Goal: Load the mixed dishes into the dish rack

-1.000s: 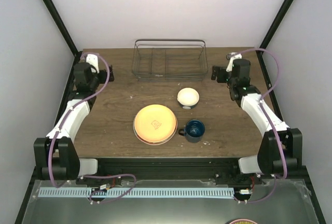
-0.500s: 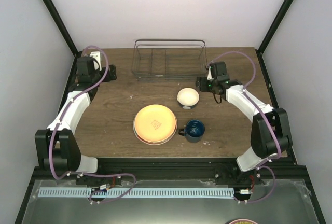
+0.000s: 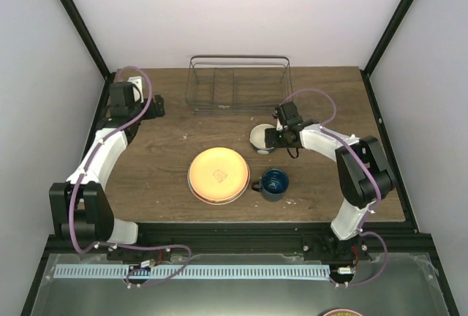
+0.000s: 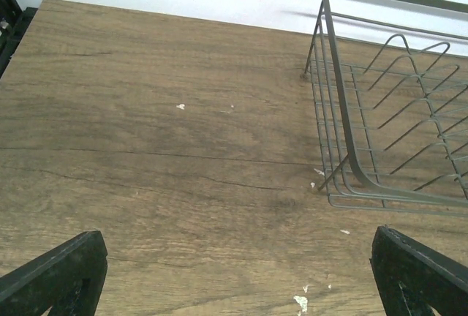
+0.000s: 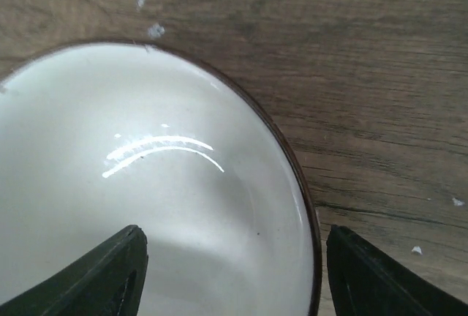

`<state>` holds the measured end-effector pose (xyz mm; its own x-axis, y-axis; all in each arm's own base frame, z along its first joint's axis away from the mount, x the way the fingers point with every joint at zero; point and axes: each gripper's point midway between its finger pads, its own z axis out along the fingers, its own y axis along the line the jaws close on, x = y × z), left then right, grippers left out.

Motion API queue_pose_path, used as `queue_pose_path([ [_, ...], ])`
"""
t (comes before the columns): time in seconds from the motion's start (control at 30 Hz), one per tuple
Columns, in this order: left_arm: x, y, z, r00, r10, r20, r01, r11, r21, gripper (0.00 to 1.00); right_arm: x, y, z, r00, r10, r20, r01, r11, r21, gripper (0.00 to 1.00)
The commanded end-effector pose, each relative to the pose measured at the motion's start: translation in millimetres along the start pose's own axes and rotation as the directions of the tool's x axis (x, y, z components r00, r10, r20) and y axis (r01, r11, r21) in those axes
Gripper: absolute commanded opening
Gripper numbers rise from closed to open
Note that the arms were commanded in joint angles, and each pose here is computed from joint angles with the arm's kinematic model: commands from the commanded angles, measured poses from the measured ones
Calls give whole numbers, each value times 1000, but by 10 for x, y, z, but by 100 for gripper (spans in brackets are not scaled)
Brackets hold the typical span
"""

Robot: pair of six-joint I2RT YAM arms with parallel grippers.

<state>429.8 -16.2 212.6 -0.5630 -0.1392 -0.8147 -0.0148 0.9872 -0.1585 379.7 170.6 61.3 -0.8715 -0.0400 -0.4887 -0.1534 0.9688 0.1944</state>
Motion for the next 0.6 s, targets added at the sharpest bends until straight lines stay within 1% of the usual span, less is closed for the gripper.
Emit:
queue_pose_path([
  [0.0,-12,-14,2,1000,-15,-4,15,1000,3,100,16,-14,115,1000,-14,3,14,1000,19,66],
  [0.07,6,-19,21,1000,-21,-11,21,1000,7,100,34,-45,163,1000,-28,2,28,999,32,59],
  [0.1,11,-23,25,1000,-23,-14,23,1000,10,100,37,-50,178,999,-36,3,36,999,34,53],
  [0.23,43,-11,31,999,-22,-27,22,1000,4,100,31,-31,199,998,-63,-10,63,998,28,19],
  [0.33,72,-5,36,999,-22,-36,22,1000,1,100,-10,-45,133,998,-70,-1,70,997,42,2],
  [0.47,73,-9,35,999,-23,-39,23,1000,3,100,-67,-153,-48,998,-60,17,58,992,114,1],
  [0.57,35,-13,26,999,-25,-33,25,1000,1,100,-91,-349,-266,999,-19,30,12,973,232,1],
])
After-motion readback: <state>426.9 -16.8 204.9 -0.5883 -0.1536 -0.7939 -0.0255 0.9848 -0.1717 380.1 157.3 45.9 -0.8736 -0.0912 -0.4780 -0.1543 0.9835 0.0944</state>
